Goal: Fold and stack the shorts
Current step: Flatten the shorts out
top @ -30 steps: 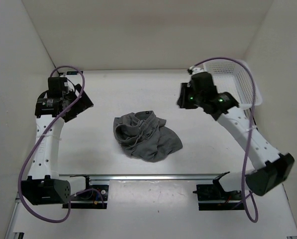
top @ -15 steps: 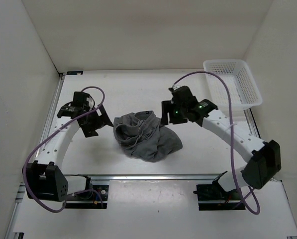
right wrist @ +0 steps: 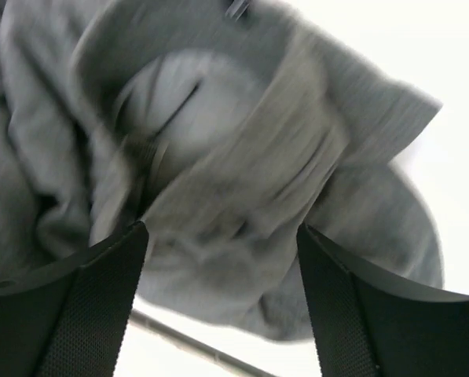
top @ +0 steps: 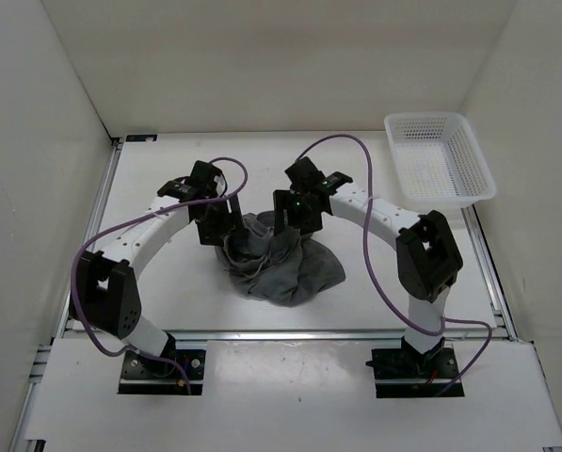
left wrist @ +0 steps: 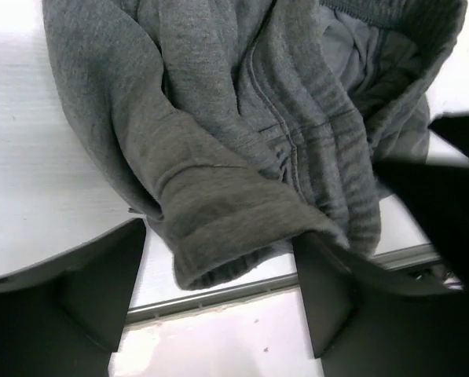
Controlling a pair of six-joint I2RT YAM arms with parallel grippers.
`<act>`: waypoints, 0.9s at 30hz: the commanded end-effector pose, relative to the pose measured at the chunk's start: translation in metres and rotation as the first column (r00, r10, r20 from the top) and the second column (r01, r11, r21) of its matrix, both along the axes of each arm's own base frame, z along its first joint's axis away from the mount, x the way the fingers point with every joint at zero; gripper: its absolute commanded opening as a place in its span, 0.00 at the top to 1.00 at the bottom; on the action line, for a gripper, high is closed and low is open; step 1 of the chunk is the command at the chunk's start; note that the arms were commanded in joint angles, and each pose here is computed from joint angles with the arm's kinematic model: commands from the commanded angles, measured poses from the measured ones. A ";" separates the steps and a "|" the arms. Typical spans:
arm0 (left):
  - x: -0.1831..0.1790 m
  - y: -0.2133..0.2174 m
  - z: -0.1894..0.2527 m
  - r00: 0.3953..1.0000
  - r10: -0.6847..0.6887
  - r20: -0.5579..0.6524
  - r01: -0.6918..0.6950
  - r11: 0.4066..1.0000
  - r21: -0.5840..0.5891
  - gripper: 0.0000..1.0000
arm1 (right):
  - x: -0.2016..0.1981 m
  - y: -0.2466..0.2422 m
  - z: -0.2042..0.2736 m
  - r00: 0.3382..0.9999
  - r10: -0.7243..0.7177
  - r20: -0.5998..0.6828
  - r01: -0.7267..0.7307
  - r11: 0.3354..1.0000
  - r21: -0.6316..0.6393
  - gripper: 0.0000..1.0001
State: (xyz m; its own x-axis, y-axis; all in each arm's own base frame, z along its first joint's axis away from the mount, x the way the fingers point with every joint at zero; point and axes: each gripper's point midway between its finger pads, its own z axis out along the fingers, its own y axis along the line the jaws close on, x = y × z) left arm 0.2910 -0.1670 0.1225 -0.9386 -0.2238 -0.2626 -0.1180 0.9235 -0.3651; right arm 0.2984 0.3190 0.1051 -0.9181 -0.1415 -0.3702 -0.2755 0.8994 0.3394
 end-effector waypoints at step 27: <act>-0.011 0.033 0.005 0.997 -0.037 0.063 0.021 0.973 0.231 0.37 | 0.061 0.000 -0.003 0.998 -0.059 0.016 0.059 0.998 -0.011 1.00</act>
